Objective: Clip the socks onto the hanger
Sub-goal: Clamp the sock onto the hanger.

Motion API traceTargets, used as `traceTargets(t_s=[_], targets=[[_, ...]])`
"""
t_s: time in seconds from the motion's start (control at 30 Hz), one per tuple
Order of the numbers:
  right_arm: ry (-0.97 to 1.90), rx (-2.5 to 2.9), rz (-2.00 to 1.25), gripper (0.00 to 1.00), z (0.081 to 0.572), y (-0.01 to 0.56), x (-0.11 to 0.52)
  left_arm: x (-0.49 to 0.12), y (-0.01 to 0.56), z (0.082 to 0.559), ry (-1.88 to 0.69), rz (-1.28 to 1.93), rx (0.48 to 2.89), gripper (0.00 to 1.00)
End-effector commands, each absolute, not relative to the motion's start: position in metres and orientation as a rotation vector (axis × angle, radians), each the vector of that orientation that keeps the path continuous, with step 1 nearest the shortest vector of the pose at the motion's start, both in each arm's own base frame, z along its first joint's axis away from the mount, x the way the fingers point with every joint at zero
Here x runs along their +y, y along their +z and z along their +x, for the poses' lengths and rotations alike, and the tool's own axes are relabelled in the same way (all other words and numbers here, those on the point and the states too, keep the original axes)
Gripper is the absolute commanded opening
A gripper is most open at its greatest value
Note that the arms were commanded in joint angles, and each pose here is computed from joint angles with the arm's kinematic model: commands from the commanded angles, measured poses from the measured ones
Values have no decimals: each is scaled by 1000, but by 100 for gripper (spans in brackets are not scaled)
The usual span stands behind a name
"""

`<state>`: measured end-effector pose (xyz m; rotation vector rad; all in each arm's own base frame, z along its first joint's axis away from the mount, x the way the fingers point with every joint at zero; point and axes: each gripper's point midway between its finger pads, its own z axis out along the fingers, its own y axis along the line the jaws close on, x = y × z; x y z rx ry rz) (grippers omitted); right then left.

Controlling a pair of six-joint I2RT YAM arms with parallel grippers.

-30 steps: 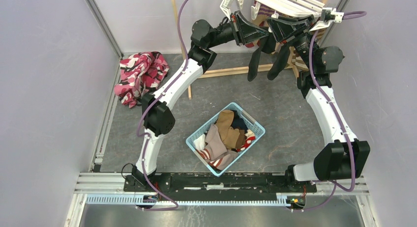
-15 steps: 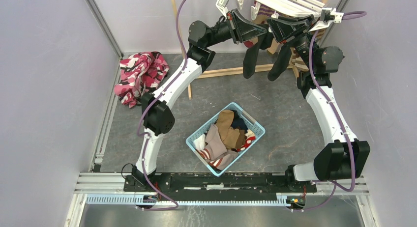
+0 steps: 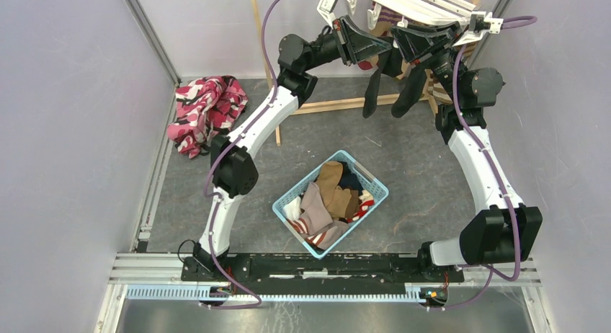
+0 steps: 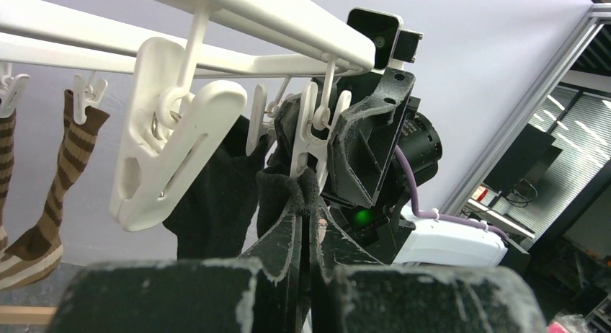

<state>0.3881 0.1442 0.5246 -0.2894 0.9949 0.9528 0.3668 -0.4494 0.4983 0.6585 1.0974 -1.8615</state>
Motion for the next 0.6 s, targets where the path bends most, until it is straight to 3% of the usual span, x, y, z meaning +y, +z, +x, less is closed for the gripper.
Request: traceTargets(t_s=[0.0, 0.57], targets=[[967, 964, -353, 12, 377, 533, 149, -446, 515, 358, -1904, 646, 1036, 2], [967, 981, -365, 12, 379, 528, 150, -438, 527, 350, -2005, 599, 960, 2]])
